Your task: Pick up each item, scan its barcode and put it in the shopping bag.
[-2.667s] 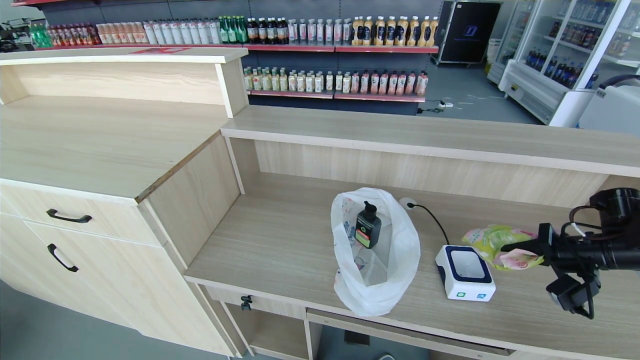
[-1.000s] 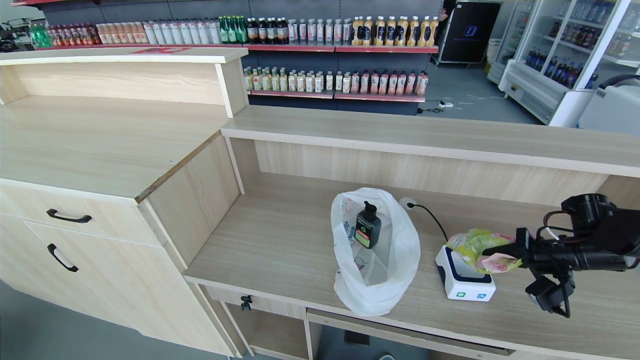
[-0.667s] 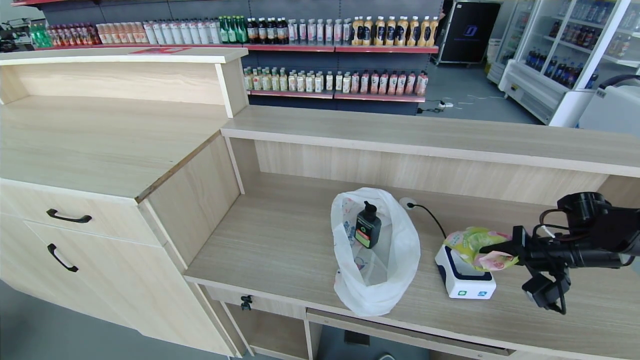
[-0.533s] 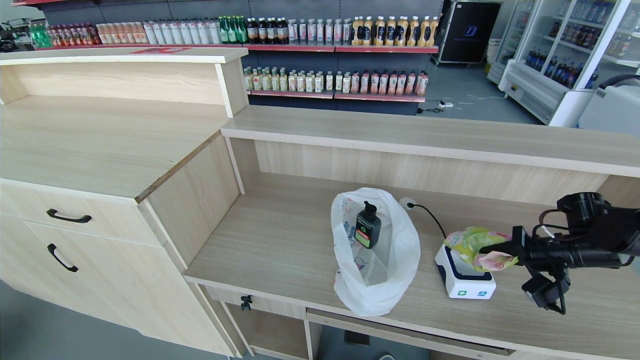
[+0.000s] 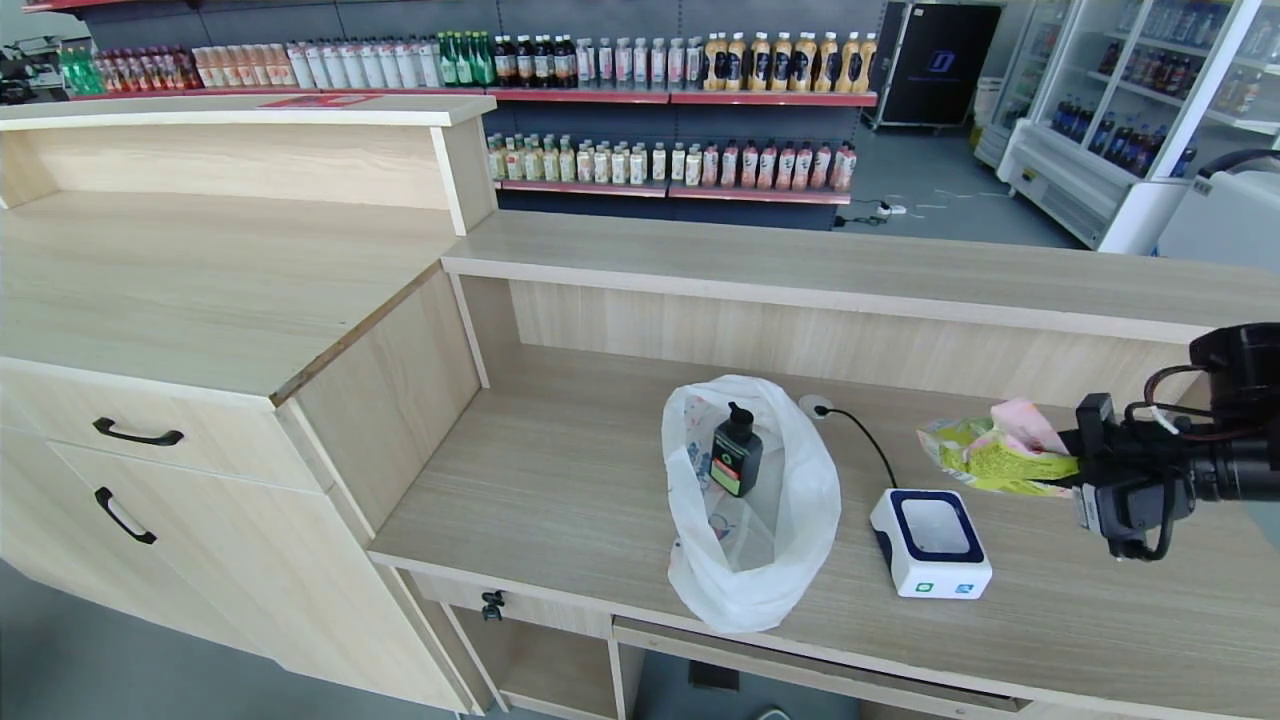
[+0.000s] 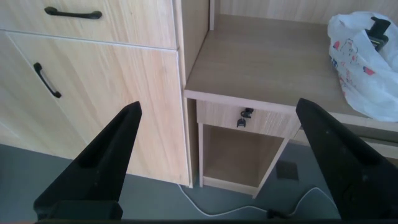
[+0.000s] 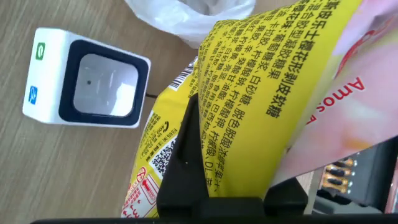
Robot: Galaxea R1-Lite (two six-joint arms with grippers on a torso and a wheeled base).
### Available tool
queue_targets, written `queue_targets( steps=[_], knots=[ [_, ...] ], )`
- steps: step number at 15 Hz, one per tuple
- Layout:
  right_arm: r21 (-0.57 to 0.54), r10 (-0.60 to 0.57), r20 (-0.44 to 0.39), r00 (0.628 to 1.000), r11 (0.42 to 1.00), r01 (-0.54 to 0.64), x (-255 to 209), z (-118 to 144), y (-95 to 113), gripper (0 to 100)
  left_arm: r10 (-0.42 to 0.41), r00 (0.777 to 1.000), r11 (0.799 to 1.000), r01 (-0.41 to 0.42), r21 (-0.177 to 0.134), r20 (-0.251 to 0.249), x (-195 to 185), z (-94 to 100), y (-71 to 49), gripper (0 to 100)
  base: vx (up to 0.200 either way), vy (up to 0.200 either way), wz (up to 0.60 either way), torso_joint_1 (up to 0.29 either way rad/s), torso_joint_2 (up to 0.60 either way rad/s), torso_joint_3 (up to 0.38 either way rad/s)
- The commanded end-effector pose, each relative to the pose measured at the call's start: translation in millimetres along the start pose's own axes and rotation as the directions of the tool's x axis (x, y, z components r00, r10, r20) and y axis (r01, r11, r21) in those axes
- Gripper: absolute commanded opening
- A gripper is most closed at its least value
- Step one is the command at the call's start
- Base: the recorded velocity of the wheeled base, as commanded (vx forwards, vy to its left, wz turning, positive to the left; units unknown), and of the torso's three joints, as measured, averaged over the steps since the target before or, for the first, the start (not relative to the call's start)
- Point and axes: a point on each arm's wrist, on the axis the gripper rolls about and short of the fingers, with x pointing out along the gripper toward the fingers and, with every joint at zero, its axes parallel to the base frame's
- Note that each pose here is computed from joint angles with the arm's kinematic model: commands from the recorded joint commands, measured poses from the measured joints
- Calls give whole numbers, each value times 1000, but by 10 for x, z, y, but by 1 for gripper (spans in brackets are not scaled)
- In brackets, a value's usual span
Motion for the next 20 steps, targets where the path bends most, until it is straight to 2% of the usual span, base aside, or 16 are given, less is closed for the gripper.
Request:
queue_targets(
  steps=[1, 2, 3, 4, 5, 7, 8, 10, 14, 16, 17, 18, 19, 20],
  knots=[
    [218, -207, -82, 975, 951, 220, -601, 423, -607, 0, 0, 1000, 1000, 0, 1, 1, 0, 0, 0, 100, 0, 0, 0, 0, 0, 0],
    [363, -282, -146, 948, 876, 317, -753, 444, -732, 0, 0, 1000, 1000, 0, 1, 1, 0, 0, 0, 100, 0, 0, 0, 0, 0, 0],
    [480, -333, -252, 908, 772, 416, -897, 435, -788, 0, 0, 1000, 1000, 0, 1, 1, 0, 0, 0, 100, 0, 0, 0, 0, 0, 0],
    [538, -346, -310, 885, 704, 464, -956, 457, -796, 0, 0, 1000, 1000, 0, 1, 1, 0, 0, 0, 100, 0, 0, 0, 0, 0, 0],
    [638, -333, -481, 811, 502, 584, -1051, 502, -746, 0, 0, 1000, 1000, 0, 1, 1, 0, 0, 0, 100, 0, 0, 0, 0, 0, 0],
    [651, -318, -552, 771, 414, 636, -1093, 594, -660, 0, 0, 1000, 1000, 0, 1, 1, 0, 0, 0, 100, 0, 0, 0, 0, 0, 0],
    [651, -295, -576, 762, 399, 646, -1145, 665, -494, 0, 0, 1000, 1000, 0, 1, 1, 0, 0, 0, 100, 0, 0, 0, 0, 0, 0],
    [649, -280, -592, 756, 390, 653, -1199, 730, -406, 0, 0, 1000, 1000, 0, 1, 1, 0, 0, 0, 100, 0, 0, 0, 0, 0, 0],
    [678, -320, -522, 791, 407, 612, -1095, 874, -504, 0, 0, 1000, 1000, 0, -1, 1, 0, 0, 0, 100, 0, 0, 450, 2, 1, 2],
    [728, -336, -499, 799, 337, 597, -949, 940, -652, 0, 0, 1000, 1000, 0, 1, 1, 0, 0, 0, 100, 0, 0, 600, 0, 2, 2],
    [767, -334, -470, 817, 304, 566, -810, 976, -729, 0, 0, 1000, 1000, 0, 1, 1, 0, 0, 0, 100, 0, 0, 600, 7, 2, 2],
    [818, -319, -403, 858, 296, 494, -628, 995, -757, 0, 0, 1000, 1000, 0, 1, 1, 0, 0, 0, 100, 0, 0, 0, 0, 0, 0],
    [828, -308, -385, 870, 300, 473, -562, 984, -755, 0, 0, 1000, 1000, 0, 1, 1, 0, 0, 0, 100, 0, 0, 0, 0, 0, 0],
    [868, -249, -325, 912, 305, 393, -299, 928, -694, 0, 0, 1000, 1000, 0, -1, 1, 0, 0, 0, 100, 0, 0, 0, 0, 0, 0]
  ],
)
